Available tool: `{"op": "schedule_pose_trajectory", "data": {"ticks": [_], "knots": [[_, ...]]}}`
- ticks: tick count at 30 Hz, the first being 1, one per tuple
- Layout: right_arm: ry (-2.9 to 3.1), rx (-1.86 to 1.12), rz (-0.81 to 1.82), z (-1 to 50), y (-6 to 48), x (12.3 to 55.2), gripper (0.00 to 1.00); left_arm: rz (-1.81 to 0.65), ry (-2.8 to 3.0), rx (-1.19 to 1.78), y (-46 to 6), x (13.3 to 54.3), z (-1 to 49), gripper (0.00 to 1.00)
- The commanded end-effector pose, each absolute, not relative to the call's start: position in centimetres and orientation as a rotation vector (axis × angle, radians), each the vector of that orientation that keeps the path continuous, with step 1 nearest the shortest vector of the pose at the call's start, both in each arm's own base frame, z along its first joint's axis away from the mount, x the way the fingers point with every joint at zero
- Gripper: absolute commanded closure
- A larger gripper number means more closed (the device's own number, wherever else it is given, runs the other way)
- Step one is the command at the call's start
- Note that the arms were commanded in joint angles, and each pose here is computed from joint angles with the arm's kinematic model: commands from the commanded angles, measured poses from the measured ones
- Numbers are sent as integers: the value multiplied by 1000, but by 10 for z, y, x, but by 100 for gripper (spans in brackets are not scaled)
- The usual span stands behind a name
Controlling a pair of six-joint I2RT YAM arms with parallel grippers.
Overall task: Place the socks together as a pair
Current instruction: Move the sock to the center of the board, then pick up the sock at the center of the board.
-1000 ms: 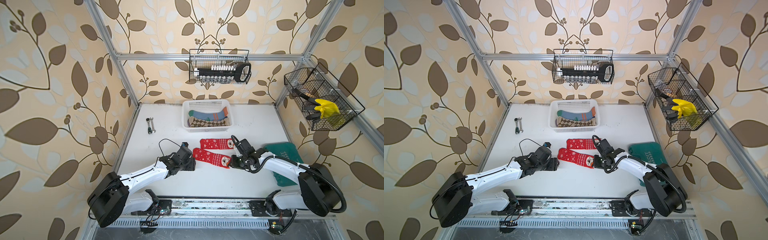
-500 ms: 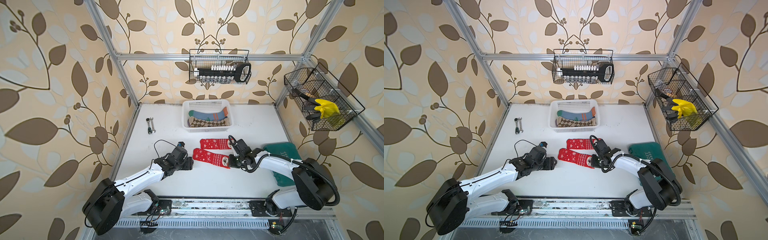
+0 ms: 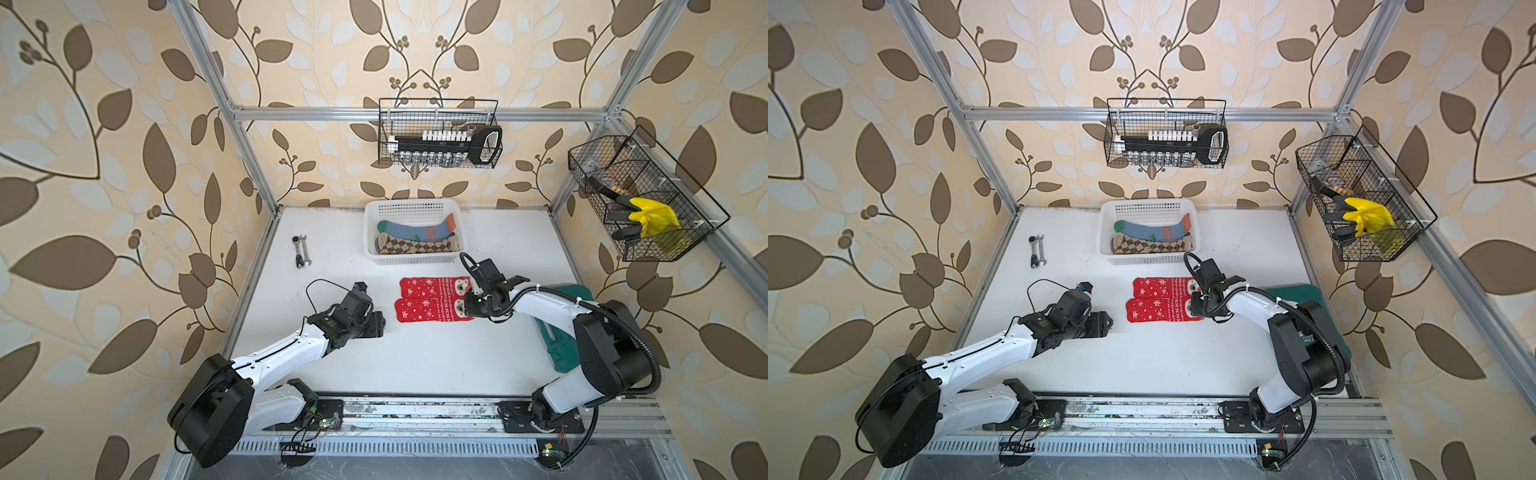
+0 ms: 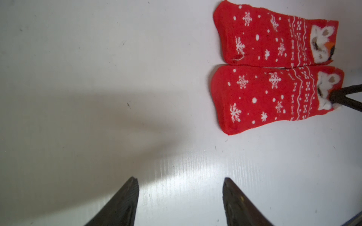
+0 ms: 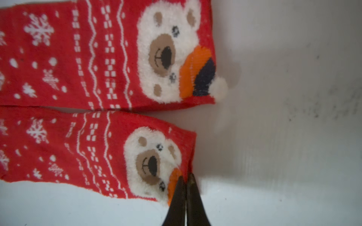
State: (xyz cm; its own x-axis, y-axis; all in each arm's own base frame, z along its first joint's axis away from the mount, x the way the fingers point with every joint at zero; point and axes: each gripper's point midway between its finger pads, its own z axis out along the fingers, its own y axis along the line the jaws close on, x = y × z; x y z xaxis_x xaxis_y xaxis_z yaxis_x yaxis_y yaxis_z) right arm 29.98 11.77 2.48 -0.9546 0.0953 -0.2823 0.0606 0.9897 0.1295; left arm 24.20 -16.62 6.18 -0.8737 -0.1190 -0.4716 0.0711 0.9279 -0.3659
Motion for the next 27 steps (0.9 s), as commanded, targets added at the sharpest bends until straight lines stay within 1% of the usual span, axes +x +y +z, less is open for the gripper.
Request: {"op": "schedule_pose_trajectory", "data": {"ticks": [1,6,7,8,10,12,15,18,22,27], "knots": [[2904,59,79,17,105,292,99,-551,2536,-10,-172,256,80,31],[2917,49,108,17,106,290,97,-562,2538,-29,-172,266,82,31],[2914,49,96,17,105,291,95,-564,2535,-35,-172,269,83,31],[2913,55,101,19,104,291,90,-566,2533,-41,-172,272,84,31],[2905,61,99,24,102,293,86,-572,2531,-52,-172,279,87,31],[2890,70,106,33,101,295,83,-578,2527,-63,-173,287,90,31],[2842,78,119,55,99,301,74,-588,2529,-84,-175,301,92,31],[2754,118,173,74,99,317,67,-608,2531,-103,-181,317,92,32],[2690,159,273,83,102,345,64,-652,2540,-120,-196,336,88,34],[2687,222,436,73,103,373,64,-686,2578,-128,-215,356,73,37]]}}
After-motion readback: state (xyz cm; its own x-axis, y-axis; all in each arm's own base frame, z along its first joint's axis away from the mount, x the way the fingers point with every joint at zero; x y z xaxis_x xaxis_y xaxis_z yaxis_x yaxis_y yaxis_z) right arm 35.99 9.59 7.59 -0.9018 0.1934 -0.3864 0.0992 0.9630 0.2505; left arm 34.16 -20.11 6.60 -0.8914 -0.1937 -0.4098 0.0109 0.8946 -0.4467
